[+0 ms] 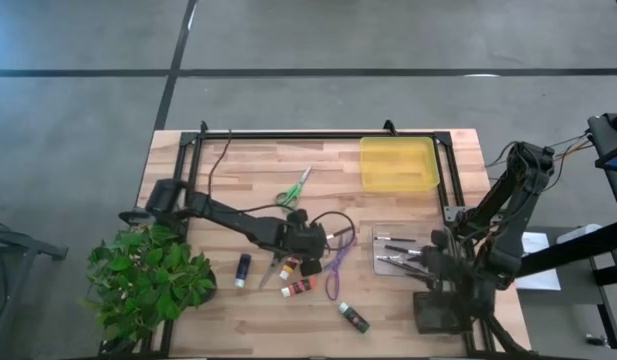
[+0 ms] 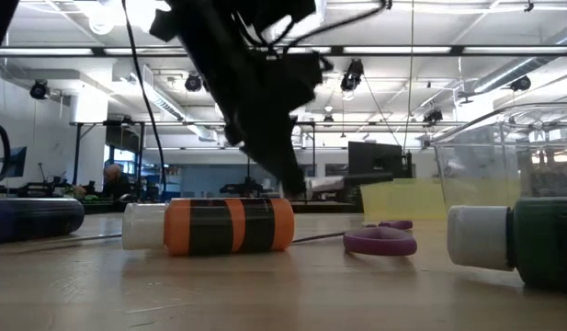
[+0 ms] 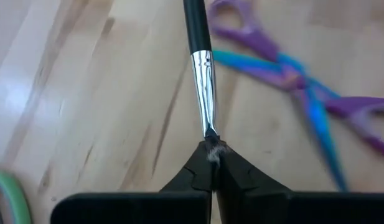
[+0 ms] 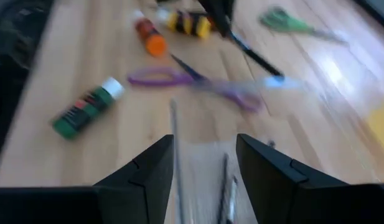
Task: Pick & Place Paint Supplies
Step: Put the blush brush into the transparent bin, then put the black scissors into the yellow bin
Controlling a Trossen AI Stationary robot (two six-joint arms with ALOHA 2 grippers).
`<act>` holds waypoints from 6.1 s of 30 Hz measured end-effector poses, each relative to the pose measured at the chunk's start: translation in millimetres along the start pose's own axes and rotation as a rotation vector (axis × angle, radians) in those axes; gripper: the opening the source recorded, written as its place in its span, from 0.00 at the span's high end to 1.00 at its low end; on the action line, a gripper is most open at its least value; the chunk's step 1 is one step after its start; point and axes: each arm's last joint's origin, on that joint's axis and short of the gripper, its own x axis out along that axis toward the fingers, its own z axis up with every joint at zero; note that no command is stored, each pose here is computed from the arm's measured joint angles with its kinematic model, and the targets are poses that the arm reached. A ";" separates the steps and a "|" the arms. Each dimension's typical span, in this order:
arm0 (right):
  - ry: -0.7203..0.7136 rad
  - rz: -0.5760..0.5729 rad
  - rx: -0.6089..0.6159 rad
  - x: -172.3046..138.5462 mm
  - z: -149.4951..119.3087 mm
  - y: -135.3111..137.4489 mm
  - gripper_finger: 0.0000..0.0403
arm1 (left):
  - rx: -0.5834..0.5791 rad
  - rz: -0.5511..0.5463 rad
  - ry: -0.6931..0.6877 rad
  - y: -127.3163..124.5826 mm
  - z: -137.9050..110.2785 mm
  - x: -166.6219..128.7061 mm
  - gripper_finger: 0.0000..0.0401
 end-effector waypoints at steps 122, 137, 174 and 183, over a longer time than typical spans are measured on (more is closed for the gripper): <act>0.182 -0.281 -0.049 7.7 -36.2 -13.9 0.79 | 0.247 0.206 -0.301 -29.9 -22.8 -97.2 0.40; 0.175 -0.286 -0.012 7.7 -36.1 -14.0 0.46 | 0.247 0.216 -0.200 -25.6 -33.5 -95.3 0.40; 0.162 -0.266 -0.001 7.6 -34.4 -10.9 0.46 | 0.370 -0.168 -0.058 -58.5 -56.9 -107.9 0.40; 0.162 -0.263 0.002 7.7 -34.4 -10.5 0.46 | 0.258 -0.108 0.081 -52.9 -70.9 -108.8 0.40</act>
